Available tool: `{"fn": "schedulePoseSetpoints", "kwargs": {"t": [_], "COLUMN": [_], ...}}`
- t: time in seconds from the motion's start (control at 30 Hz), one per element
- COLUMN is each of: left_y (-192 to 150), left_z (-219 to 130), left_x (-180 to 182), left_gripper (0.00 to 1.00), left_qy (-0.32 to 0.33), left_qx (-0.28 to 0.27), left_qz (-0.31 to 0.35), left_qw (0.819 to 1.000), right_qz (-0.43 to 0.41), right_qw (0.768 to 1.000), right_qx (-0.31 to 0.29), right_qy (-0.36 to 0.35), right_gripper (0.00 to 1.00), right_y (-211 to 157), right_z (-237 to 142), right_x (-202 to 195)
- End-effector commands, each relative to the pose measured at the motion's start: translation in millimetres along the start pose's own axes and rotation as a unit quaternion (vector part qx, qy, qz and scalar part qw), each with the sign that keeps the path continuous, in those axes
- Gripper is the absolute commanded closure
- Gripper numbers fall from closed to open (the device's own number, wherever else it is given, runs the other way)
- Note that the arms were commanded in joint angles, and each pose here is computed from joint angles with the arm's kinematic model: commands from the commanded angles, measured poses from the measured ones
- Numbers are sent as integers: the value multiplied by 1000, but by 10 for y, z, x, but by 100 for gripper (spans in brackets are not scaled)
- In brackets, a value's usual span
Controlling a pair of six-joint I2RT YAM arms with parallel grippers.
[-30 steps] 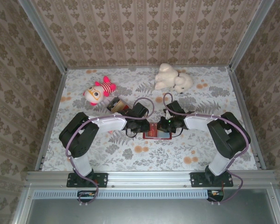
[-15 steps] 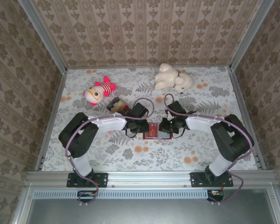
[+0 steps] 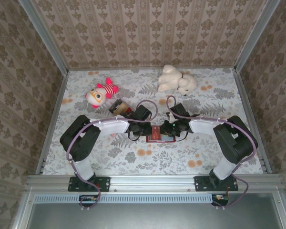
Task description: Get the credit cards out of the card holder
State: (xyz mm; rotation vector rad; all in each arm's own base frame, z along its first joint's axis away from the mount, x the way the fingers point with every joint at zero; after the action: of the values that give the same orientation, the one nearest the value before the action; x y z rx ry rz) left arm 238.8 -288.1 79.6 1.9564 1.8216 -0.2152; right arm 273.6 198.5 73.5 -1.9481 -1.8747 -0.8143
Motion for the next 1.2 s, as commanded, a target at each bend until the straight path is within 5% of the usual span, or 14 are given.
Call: {"fn": "schedulePoseSetpoints", "kwargs": {"t": [0.0, 0.37, 0.93, 1.17], "left_y": [-72, -92, 35, 94], "left_z": [25, 46, -190, -321], "left_x": [86, 87, 2, -113], "left_gripper": [82, 82, 73, 78], "left_qy": [20, 17, 14, -15], "left_qx": [21, 27, -4, -21], "left_qz": [2, 0, 14, 26], "left_qw": [1000, 999, 1000, 999], "right_qz": [-8, -13, -14, -33], "right_qw": [1000, 999, 999, 999], "right_qx": [8, 8, -6, -3], "right_qy": [16, 42, -39, 34], "right_gripper": [83, 88, 94, 86], "right_y": [48, 60, -21, 23], "right_z": [41, 59, -167, -130], "right_x": [39, 83, -76, 106]}}
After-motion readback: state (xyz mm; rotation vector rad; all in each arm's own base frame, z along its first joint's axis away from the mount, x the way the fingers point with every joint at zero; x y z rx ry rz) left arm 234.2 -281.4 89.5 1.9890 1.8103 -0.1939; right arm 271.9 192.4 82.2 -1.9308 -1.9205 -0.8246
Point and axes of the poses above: each hand's point on the last joint's axis, 136 mm out from that joint toward the fingers, its own z axis out along the fingers, its own x axis along the line the jaws close on, y = z × x, the point moved 6 cm from there along -z, back along the fingers, and after that the axes turned 4 degrees about -z, right-handed, at the moved point
